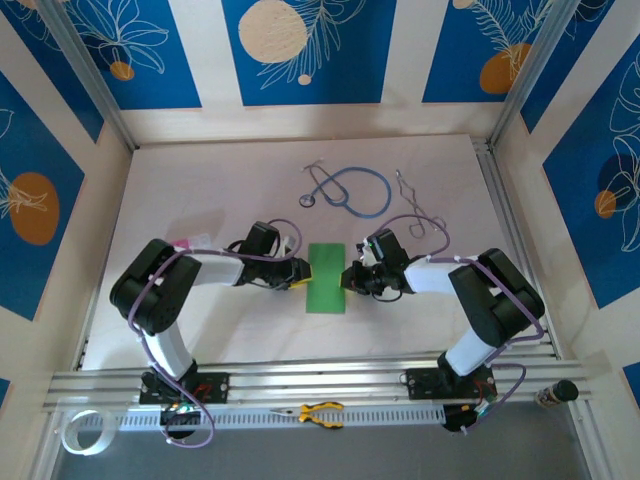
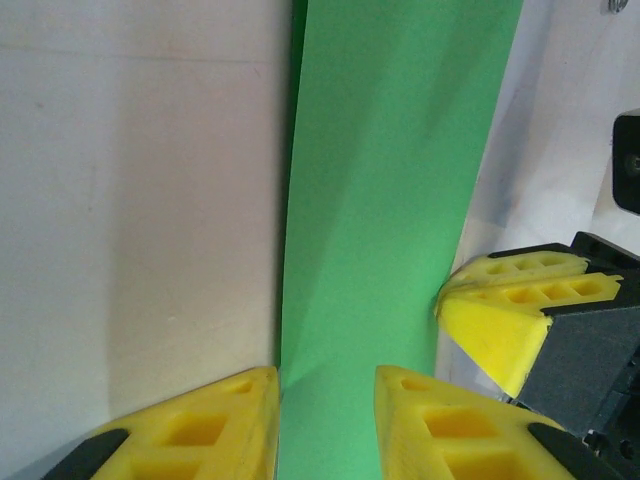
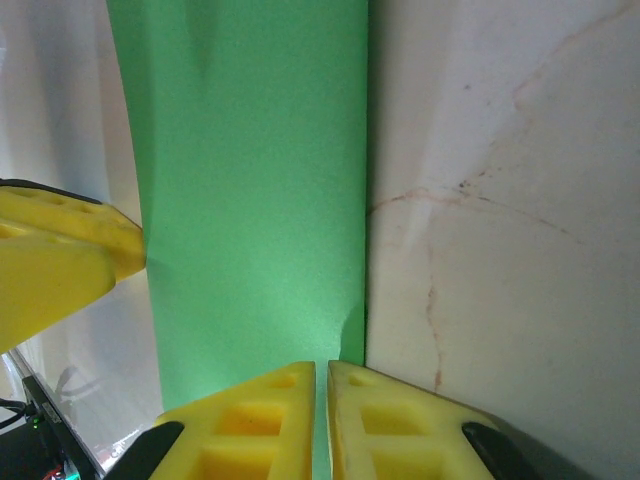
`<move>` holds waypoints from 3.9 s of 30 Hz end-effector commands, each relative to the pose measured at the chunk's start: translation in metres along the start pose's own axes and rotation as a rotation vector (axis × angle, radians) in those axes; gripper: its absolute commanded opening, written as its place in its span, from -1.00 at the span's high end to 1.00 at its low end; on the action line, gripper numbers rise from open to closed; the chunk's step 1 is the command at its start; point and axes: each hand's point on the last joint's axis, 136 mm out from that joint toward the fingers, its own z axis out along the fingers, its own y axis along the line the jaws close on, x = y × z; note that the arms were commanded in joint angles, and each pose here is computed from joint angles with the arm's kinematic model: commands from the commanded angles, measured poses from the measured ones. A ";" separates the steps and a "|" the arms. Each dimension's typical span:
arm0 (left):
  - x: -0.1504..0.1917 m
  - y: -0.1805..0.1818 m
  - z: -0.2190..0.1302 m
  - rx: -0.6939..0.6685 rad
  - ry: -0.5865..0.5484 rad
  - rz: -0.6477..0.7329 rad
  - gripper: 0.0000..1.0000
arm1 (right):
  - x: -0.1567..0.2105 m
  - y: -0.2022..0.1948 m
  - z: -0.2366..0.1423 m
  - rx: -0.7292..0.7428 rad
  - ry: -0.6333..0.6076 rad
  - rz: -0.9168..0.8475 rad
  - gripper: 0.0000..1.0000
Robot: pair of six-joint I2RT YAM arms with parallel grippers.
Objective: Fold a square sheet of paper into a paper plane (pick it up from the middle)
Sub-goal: Third fold the triangle at the center of the table.
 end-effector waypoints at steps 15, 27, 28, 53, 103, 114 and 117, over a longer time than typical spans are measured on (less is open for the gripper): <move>0.000 -0.015 0.003 0.074 -0.013 -0.003 0.44 | 0.006 -0.013 0.003 0.047 0.030 0.047 0.72; -0.014 -0.024 0.004 0.111 -0.069 0.030 0.26 | 0.007 -0.012 0.003 0.040 0.035 0.039 0.71; -0.015 -0.023 0.004 0.112 -0.069 0.027 0.26 | 0.007 -0.013 0.003 0.041 0.035 0.040 0.71; -0.006 -0.028 -0.009 0.087 -0.047 -0.036 0.99 | -0.005 0.052 -0.039 -0.097 -0.090 -0.271 0.37; -0.010 -0.033 -0.021 0.027 -0.060 -0.132 1.00 | 0.062 0.096 0.010 0.355 -0.339 -1.127 0.62; -0.013 -0.031 -0.022 0.004 -0.072 -0.124 0.85 | 0.060 0.092 0.003 0.324 -0.331 -1.091 0.90; -0.013 -0.031 -0.026 -0.016 -0.072 -0.110 0.53 | 0.060 0.092 0.002 0.292 -0.314 -1.076 0.93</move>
